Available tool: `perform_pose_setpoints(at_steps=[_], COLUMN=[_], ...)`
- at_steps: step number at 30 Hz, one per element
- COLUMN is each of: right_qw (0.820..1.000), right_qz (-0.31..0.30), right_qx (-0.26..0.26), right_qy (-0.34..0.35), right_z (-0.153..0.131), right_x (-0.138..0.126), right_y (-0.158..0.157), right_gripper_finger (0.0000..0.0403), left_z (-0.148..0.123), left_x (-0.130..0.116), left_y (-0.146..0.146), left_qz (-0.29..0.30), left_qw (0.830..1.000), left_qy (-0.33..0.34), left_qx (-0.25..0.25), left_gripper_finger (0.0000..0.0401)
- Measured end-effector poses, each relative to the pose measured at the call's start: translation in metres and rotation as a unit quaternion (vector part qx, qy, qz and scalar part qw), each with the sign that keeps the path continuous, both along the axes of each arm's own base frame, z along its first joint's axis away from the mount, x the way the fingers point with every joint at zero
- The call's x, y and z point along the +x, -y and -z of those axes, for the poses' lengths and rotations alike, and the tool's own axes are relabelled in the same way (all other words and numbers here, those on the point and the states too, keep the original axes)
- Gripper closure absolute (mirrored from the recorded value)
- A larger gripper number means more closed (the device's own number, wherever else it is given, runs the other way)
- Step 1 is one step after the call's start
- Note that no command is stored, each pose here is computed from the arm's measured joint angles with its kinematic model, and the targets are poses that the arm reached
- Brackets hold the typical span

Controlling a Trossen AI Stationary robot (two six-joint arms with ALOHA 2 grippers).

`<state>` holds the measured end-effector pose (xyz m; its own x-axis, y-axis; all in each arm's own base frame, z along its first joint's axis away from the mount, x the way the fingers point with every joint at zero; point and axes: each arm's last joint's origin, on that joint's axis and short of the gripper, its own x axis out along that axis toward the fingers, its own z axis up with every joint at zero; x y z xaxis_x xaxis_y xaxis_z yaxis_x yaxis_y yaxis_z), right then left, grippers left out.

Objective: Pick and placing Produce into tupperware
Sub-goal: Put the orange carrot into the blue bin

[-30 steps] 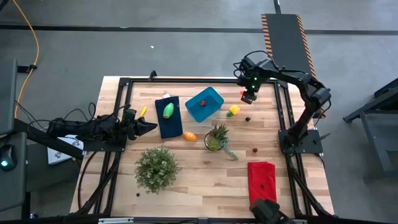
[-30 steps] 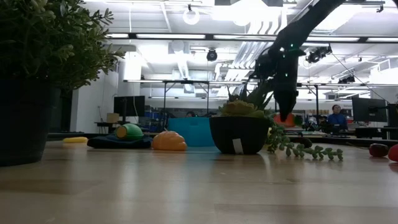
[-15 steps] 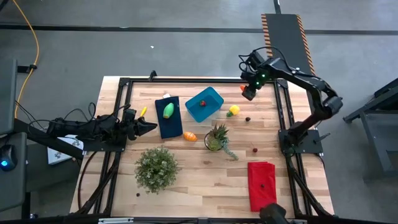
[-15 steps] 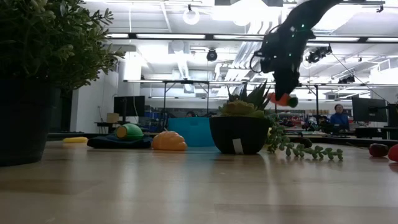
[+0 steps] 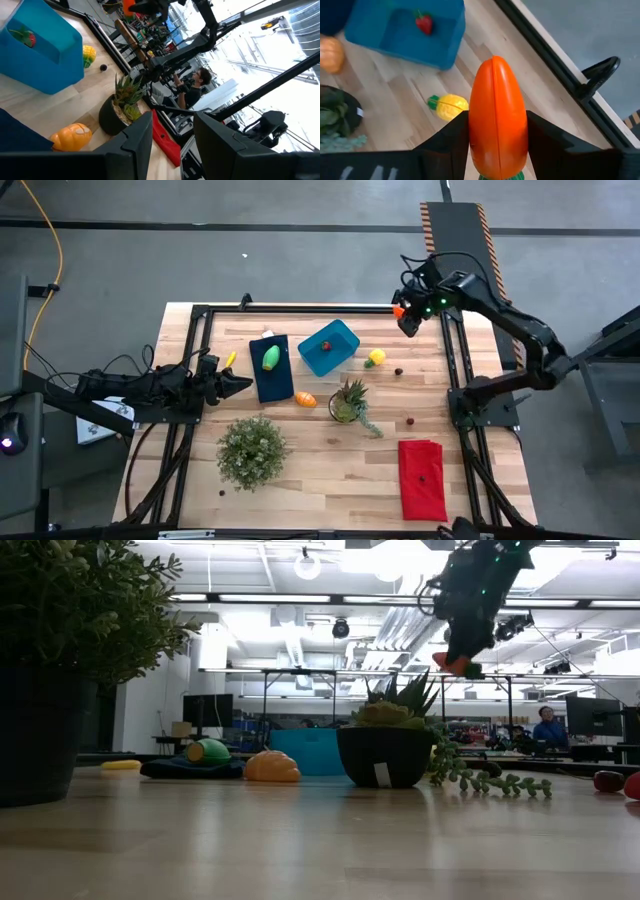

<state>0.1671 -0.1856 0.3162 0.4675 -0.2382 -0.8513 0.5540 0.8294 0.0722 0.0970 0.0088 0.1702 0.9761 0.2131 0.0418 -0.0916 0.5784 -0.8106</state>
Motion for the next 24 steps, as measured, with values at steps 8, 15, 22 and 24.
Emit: perform_pose_setpoints(at_steps=[8, 15, 22, 24], right_qw=[0.998, 0.994, 0.986, 0.983], right_qz=[0.009, 0.028, 0.040, 0.043], right_qx=[-0.019, -0.037, -0.062, -0.069], right_qy=[0.059, 0.097, 0.149, 0.166], right_z=[-0.024, -0.041, -0.059, -0.064], right_x=[-0.015, -0.028, -0.041, -0.045], right_y=[-0.019, -0.035, -0.051, -0.056], right_gripper_finger=[0.0256, 0.0256, 0.0256, 0.0256], left_z=[0.000, 0.000, 0.000, 0.000], left_x=[0.000, 0.000, 0.000, 0.000], left_y=[0.000, 0.000, 0.000, 0.000], left_qz=[0.000, 0.000, 0.000, 0.000], left_qw=[1.000, 1.000, 1.000, 1.000], left_qy=[0.000, 0.000, 0.000, 0.000], left_qx=[0.000, 0.000, 0.000, 0.000], left_gripper_finger=[0.0270, 0.0270, 0.0270, 0.0270])
